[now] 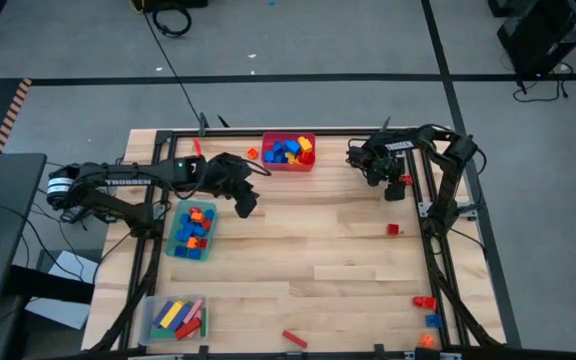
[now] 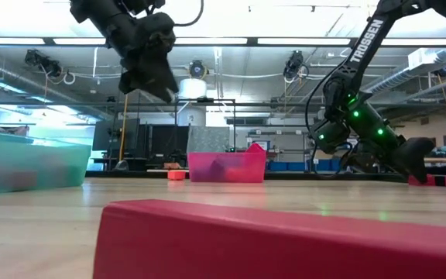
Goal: Sort blocks by size
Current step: Put the red 4 studded building block into the teal bin
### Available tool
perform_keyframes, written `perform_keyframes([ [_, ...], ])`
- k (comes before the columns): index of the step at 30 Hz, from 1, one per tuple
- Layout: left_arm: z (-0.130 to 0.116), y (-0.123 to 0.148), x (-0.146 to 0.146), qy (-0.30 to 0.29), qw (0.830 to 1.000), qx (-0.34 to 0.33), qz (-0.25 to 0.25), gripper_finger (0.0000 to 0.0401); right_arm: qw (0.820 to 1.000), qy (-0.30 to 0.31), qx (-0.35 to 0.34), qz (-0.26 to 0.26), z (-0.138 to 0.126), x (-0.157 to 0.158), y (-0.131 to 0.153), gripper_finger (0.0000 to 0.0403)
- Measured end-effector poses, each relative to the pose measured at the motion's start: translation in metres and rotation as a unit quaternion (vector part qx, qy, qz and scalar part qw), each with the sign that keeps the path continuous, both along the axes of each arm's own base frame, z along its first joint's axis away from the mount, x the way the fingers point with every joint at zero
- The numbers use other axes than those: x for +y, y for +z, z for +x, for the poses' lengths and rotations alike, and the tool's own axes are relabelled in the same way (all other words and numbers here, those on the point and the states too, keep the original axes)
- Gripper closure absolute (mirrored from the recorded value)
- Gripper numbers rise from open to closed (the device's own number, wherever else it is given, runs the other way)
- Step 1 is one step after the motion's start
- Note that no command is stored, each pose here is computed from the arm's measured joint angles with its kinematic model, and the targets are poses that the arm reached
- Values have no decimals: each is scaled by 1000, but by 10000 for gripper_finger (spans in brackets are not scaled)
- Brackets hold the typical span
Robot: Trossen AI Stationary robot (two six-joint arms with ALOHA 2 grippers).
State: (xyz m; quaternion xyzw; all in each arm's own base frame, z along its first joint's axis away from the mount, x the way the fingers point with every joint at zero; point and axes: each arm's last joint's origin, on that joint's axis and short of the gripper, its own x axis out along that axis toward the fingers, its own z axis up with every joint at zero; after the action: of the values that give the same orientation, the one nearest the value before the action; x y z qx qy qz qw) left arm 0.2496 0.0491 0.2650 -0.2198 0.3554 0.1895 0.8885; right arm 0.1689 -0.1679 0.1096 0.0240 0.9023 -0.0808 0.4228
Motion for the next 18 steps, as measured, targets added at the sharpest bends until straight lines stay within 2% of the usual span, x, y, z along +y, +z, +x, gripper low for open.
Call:
perform_keyframes([
  [4,6,6,1,0,999,-44,9,224,998,-43,-24,30,-2,6,-4,195],
  [9,14,17,3,0,994,-111,22,224,999,-29,-5,17,-8,10,-8,210],
  [14,21,31,4,0,981,-189,37,224,999,-32,-9,20,-7,10,-8,210],
  [18,25,42,5,0,967,-250,49,224,999,-37,-12,24,-6,11,-8,225],
])
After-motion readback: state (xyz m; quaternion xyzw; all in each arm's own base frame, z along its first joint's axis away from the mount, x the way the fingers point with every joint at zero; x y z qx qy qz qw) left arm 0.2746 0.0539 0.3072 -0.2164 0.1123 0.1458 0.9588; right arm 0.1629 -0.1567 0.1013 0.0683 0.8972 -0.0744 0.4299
